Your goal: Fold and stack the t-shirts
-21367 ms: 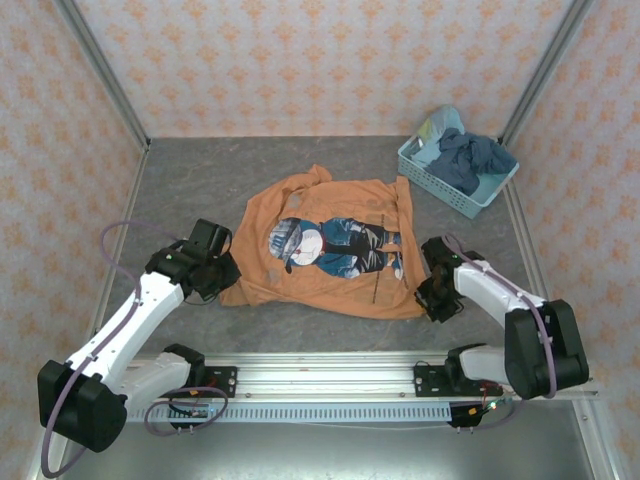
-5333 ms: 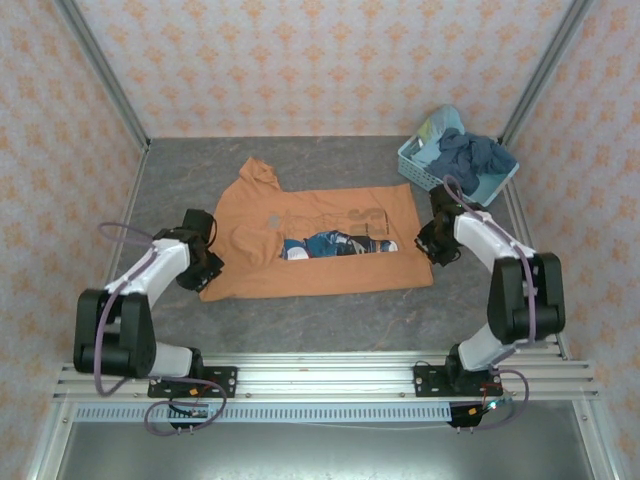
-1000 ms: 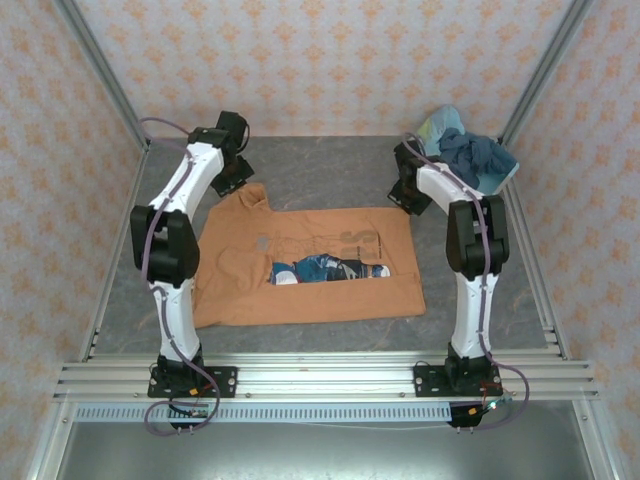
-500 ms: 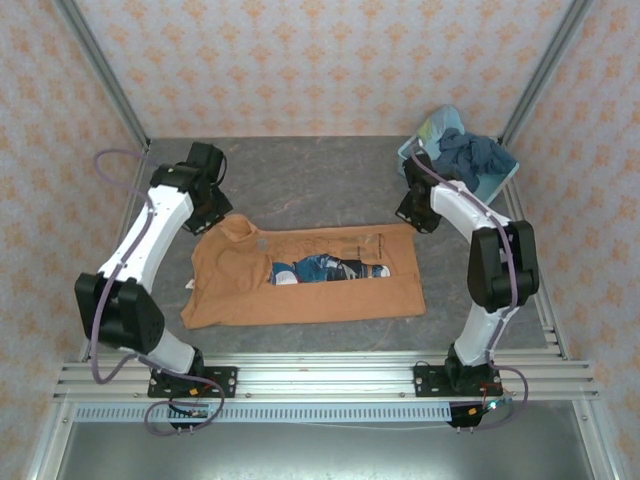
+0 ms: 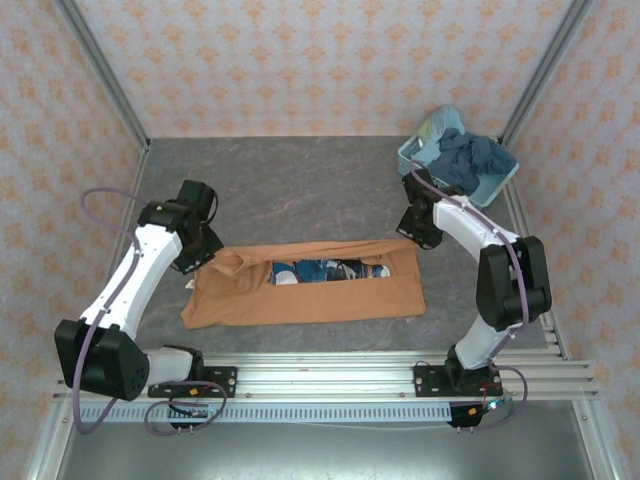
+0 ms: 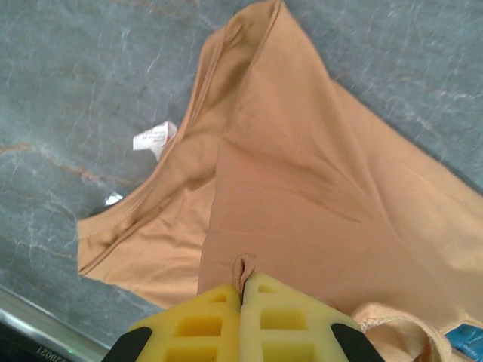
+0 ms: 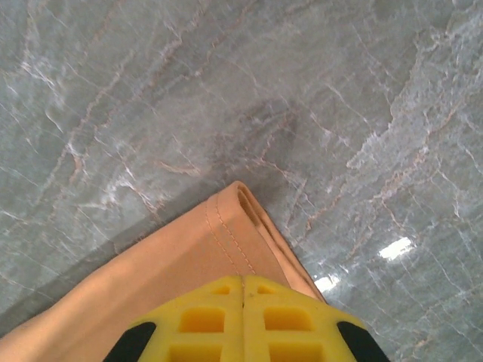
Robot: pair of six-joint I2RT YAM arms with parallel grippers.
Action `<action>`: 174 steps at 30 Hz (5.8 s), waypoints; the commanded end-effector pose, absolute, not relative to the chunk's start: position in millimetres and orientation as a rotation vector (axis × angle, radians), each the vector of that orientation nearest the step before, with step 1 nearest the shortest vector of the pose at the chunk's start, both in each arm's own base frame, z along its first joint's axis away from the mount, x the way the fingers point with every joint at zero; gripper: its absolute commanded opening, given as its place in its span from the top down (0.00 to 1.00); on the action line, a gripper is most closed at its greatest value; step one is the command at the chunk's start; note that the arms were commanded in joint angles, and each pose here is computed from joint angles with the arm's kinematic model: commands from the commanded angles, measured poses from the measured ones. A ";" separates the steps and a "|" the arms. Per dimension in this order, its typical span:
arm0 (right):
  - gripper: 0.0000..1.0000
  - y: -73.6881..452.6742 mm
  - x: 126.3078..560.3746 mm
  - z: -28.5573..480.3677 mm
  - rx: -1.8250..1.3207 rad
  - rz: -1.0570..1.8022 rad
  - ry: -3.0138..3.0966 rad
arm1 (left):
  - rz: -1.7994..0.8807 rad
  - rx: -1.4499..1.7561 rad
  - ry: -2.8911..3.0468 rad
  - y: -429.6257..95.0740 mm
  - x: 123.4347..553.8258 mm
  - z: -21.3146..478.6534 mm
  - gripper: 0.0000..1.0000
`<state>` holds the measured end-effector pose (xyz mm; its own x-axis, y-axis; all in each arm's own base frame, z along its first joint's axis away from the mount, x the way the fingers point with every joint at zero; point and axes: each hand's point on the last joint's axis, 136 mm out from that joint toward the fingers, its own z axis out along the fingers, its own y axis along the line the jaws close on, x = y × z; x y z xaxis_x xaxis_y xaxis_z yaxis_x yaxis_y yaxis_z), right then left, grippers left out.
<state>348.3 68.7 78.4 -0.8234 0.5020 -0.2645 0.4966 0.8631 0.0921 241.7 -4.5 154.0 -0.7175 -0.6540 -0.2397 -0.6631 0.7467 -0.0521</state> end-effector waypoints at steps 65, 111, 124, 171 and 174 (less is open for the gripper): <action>0.91 56.7 320.0 3.6 0.830 -0.213 2.942 | 0.244 -1.231 2.837 74.3 332.2 25.2 0.73; 0.75 139.8 309.9 36.9 0.662 0.277 2.973 | -0.283 -1.410 2.844 -74.9 161.0 1.7 0.89; 0.78 108.0 292.2 1.1 0.795 0.014 3.060 | 0.022 -1.135 2.742 -33.4 191.7 81.3 1.00; 0.76 86.9 323.5 47.2 0.730 0.105 2.914 | -0.137 -1.368 2.639 -43.2 246.6 93.0 0.74; 0.77 77.5 329.8 35.1 0.704 0.051 2.953 | -0.155 -1.407 2.682 -55.0 249.3 71.9 0.75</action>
<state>324.4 92.1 48.5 -0.8693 0.4856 -0.0925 0.4729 0.8714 0.1303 245.8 -37.0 89.0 -0.6062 -0.7843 -0.1320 -0.7776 0.6193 -0.1088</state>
